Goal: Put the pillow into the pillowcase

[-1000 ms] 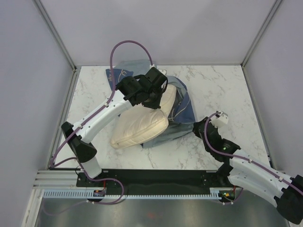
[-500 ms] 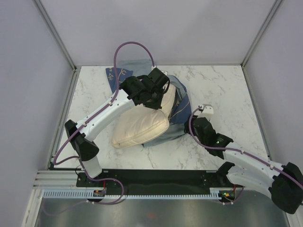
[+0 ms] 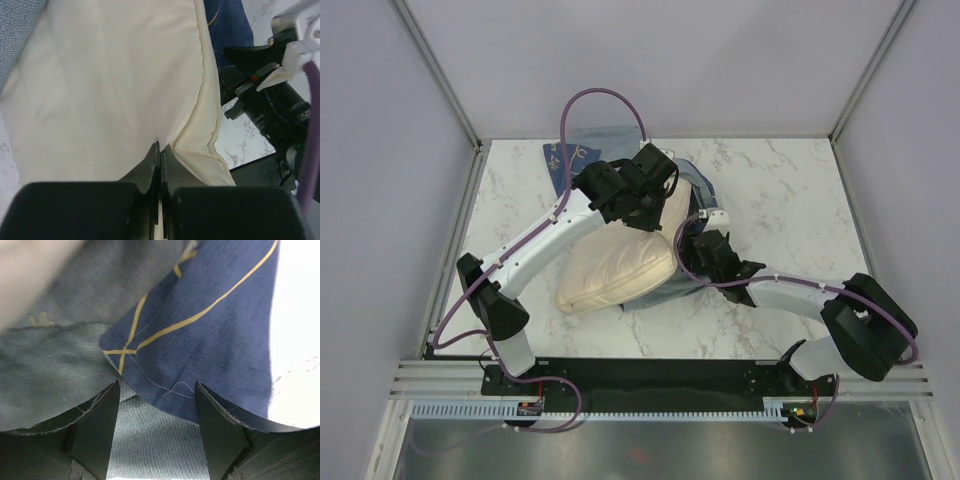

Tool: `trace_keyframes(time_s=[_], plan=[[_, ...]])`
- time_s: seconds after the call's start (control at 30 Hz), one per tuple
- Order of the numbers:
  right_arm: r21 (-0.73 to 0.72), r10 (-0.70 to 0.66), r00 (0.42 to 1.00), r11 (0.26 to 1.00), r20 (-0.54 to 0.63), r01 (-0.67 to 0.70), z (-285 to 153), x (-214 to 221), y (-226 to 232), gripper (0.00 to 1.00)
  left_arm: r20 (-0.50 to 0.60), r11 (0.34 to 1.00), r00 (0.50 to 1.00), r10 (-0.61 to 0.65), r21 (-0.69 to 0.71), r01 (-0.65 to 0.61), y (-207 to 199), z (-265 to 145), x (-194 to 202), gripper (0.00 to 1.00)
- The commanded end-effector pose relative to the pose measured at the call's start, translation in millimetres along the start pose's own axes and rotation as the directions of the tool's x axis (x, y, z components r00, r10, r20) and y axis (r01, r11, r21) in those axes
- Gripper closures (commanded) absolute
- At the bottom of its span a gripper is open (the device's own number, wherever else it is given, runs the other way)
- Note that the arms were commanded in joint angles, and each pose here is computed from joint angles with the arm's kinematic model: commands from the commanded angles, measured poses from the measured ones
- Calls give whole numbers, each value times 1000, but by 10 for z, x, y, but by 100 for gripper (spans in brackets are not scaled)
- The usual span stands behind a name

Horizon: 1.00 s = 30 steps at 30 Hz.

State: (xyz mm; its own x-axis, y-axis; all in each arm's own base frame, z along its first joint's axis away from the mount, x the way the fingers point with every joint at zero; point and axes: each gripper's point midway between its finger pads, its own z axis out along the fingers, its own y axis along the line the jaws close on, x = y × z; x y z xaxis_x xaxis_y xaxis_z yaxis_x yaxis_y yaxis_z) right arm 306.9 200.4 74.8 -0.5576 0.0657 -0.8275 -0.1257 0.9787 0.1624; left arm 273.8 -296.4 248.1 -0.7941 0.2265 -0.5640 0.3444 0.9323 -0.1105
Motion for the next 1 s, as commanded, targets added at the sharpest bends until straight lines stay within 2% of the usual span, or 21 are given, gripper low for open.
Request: trace_keyframes(time_s=[0.0,0.07,0.1,0.17,0.2,0.27,0.3,0.43,0.5,0.63,0.8,0.97], plan=[[-21,69,997,997,34,-68,159,-50,116,32,108,999,994,-3,46,-2,-12,-220,-234,98],[6,96,995,995,31,-96,219,-9,48,37,109,999,994,-6,44,1,-4,-219,-238,98],[17,117,993,993,27,-118,246,15,13,51,108,999,994,-3,46,-2,-12,-220,-234,98],[30,132,991,991,26,-132,243,24,-36,73,104,999,995,-3,43,-1,-4,-206,-227,98],[27,157,986,987,50,-158,190,-58,-46,89,100,999,995,-1,38,-3,3,-185,-218,98],[25,189,979,981,74,-191,86,-99,-111,99,99,999,995,1,36,-5,3,-185,-210,98],[-5,228,966,973,119,-229,-29,-285,-128,100,96,1000,995,1,29,-4,19,-166,-202,98],[-61,354,921,935,163,-349,-307,-544,-274,100,90,1000,996,2,18,-3,28,-130,-183,98],[-41,400,901,916,169,-399,-373,-600,-450,98,91,1000,996,-1,15,0,35,-118,-189,98],[26,475,873,877,112,-480,-360,-462,-705,100,76,1000,997,-1,12,0,23,-55,-156,98],[121,607,789,780,94,-614,-384,-201,-1167,100,67,1000,998,-4,1,4,24,27,-138,98],[214,640,764,737,85,-641,-508,-41,-1387,100,61,1000,998,-6,-1,6,-28,151,-176,98]])
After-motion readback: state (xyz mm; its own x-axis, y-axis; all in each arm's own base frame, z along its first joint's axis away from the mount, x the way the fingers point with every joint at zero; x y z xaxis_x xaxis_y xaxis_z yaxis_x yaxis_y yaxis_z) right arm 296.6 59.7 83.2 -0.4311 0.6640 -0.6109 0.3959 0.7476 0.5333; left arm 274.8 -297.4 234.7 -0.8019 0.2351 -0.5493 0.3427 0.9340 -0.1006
